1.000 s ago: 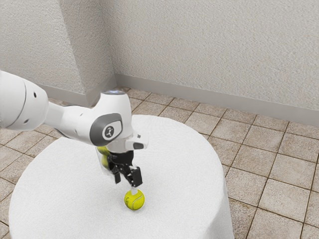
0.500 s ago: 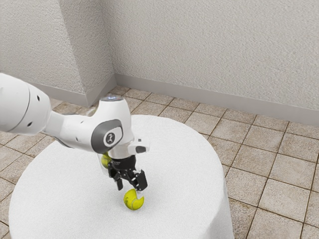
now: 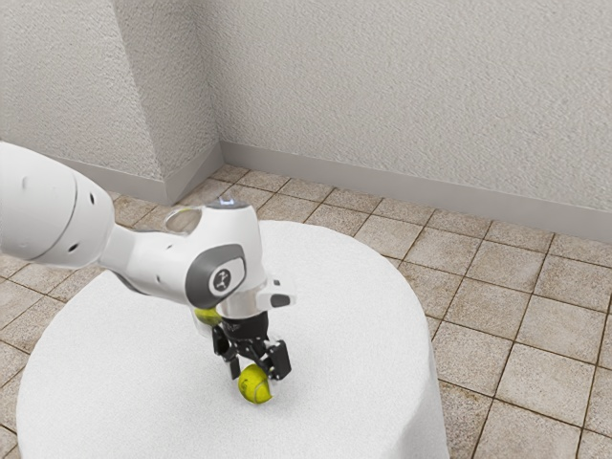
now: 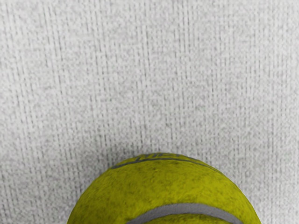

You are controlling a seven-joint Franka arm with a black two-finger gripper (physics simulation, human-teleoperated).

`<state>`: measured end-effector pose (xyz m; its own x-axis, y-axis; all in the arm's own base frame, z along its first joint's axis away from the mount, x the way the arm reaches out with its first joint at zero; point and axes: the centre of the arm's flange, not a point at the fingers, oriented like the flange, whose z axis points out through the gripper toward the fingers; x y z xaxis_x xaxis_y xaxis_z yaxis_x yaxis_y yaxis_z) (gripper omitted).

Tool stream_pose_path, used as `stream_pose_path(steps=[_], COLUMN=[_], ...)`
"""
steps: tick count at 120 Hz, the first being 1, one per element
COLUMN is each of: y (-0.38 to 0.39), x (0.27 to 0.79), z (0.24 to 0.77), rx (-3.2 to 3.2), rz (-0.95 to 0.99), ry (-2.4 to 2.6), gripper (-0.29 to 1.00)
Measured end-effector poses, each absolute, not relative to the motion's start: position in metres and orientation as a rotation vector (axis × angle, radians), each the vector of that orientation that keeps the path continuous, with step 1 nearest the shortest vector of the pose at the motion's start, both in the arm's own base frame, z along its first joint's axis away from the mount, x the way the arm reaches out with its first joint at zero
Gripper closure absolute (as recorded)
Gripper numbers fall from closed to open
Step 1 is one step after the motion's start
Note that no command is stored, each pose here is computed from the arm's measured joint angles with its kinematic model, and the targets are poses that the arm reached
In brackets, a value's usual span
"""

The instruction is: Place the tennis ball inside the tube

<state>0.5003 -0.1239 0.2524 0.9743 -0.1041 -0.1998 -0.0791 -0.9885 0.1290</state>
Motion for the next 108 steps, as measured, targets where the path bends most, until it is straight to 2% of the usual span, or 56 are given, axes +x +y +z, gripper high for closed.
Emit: stream_pose_path(steps=[8,34,64,82,90,108], y=[-0.124,-0.128,-0.128,-0.128,-0.129,-0.122], x=[0.5,0.5,0.502,0.507,0.523,0.554], z=[0.251,0.254,0.272,0.339,0.386,0.502], rx=[3.003,3.006,3.009,3.006,3.022,3.059], rz=[-0.314,-0.303,-0.257,-0.133,-0.059,0.063], ry=[-0.13,-0.123,-0.111,-0.147,-0.183,-0.223], gripper=[0.01,0.23,0.35,0.4,0.42,0.38])
